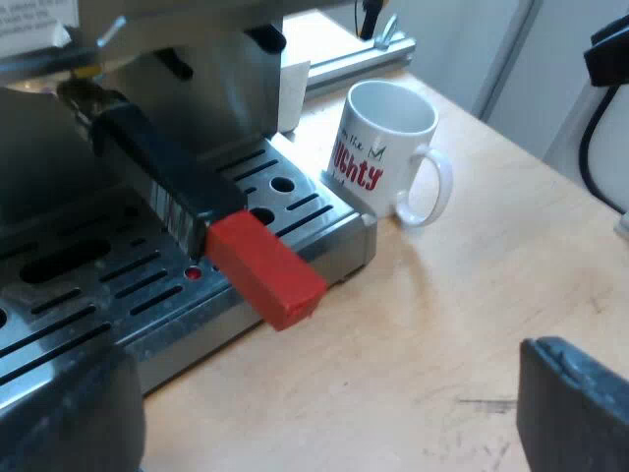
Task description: Remove mug from coffee machine
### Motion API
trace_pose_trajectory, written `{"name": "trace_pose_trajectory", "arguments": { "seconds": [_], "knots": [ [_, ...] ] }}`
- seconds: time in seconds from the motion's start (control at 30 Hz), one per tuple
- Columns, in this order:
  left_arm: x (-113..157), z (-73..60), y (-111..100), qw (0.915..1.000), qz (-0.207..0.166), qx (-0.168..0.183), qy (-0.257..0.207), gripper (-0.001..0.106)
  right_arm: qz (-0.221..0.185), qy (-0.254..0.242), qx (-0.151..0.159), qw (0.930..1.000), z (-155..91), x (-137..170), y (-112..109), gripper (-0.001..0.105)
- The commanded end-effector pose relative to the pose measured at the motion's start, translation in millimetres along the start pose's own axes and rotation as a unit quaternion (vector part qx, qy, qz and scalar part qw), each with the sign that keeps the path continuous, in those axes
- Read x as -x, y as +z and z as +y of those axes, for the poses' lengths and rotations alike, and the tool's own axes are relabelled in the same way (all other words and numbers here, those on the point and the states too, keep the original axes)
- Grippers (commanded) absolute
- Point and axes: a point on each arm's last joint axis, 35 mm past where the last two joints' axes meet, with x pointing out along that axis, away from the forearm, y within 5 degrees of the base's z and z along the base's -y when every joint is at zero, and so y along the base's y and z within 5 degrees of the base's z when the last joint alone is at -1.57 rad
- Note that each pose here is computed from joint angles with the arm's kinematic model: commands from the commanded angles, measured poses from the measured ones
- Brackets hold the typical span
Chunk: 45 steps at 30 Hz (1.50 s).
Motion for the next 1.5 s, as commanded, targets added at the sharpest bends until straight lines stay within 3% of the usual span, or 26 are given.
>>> {"name": "trace_pose_trajectory", "arguments": {
  "seconds": [0.03,0.17,0.27,0.53,0.57,0.67,0.9,1.03,1.23,1.5],
  "knots": [
    [7,-6.8,8,0.9996,-0.009,0.003,-0.027,0.078,-0.036,0.013,-0.006,0.9992,-2,14,14,0.045],
    [11,-10.3,17,0.9991,-0.033,0.001,-0.027,0.078,-0.062,0.031,-0.019,0.9974,-2,24,26,0.049],
    [8,-8.0,26,0.9991,-0.036,0.023,-0.007,0.078,-0.067,0.038,-0.020,0.9968,-2,27,29,0.050],
    [-3,7.8,53,0.9957,-0.038,0.063,0.056,0.078,-0.038,0.032,-0.031,0.9983,-1,11,30,0.050],
    [-4,16.1,63,0.9926,-0.047,0.079,0.080,0.078,-0.032,0.025,-0.052,0.9978,-1,5,32,0.050],
    [1,22.8,72,0.9874,-0.067,0.087,0.115,0.078,-0.020,0.007,-0.072,0.9971,-8,-7,34,0.050],
    [9,27.4,77,0.9813,-0.084,0.076,0.156,0.078,-0.004,-0.040,-0.121,0.9919,-39,-15,30,0.050],
    [13,33.4,74,0.9728,-0.084,0.087,0.197,0.078,0.017,-0.070,-0.111,0.9912,-61,-13,21,0.050],
    [13,33.7,73,0.9750,-0.073,0.058,0.202,0.078,0.042,-0.110,-0.113,0.9866,-79,-8,11,0.050],
    [13,35.3,69,0.9713,-0.060,0.067,0.220,0.078,0.037,-0.167,-0.109,0.9792,-95,9,4,0.050]
  ]
}}
